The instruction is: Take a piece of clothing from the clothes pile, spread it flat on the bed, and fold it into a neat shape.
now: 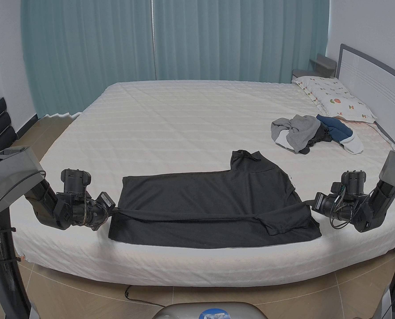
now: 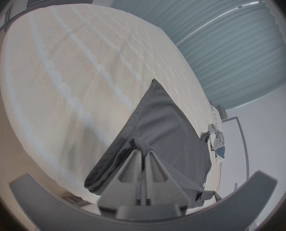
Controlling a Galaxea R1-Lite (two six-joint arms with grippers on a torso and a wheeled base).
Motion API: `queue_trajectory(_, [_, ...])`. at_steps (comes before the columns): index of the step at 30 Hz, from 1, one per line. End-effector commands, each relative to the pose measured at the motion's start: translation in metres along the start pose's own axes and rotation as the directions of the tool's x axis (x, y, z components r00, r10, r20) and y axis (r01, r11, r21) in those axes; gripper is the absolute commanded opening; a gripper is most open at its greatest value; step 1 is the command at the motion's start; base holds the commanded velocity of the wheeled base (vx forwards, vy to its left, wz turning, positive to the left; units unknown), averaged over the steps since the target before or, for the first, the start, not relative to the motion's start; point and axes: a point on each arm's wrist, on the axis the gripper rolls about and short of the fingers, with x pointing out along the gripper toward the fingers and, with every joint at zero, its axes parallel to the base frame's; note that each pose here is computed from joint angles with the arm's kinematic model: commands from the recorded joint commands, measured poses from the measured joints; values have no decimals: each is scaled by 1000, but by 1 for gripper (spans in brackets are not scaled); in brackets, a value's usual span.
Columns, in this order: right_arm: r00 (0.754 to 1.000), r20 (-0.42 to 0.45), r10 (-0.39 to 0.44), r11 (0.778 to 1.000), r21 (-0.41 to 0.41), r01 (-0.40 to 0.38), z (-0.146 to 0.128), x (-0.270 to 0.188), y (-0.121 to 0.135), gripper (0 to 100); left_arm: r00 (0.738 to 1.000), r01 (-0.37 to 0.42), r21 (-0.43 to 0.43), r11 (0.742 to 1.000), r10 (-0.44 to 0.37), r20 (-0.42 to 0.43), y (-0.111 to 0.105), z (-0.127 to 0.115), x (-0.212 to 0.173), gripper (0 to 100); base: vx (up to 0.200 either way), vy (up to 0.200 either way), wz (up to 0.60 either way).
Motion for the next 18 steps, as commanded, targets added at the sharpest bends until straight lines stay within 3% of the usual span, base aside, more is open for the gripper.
queue_trajectory(1, [999, -19, -28, 1000, 12, 28, -10, 10, -7, 0, 1000, 2, -19, 1000, -2, -2, 0, 1, 7, 100, 0, 0, 0])
queue_trajectory(5, [999, -13, -42, 999, 27, 42, -15, 19, -12, 0, 1000, 15, -48, 999, -14, 9, -4, 4, 8, 100, 0, 0, 0])
queue_trajectory(6, [999, -10, -42, 998, 37, 43, -15, 20, -12, 100, 1000, 13, -53, 998, -13, 8, -3, 4, 8, 100, 0, 0, 0])
queue_trajectory(12, [999, 50, -16, 997, 78, 12, -10, 15, -2, 100, 1000, 13, -67, 998, -12, 10, -3, 5, 7, 100, 0, 0, 0])
queue_trajectory(18, [990, 126, -61, 989, 145, 42, 3, 1, 9, 100, 999, 26, -88, 996, -23, 35, -5, 9, -8, 100, 0, 0, 0])
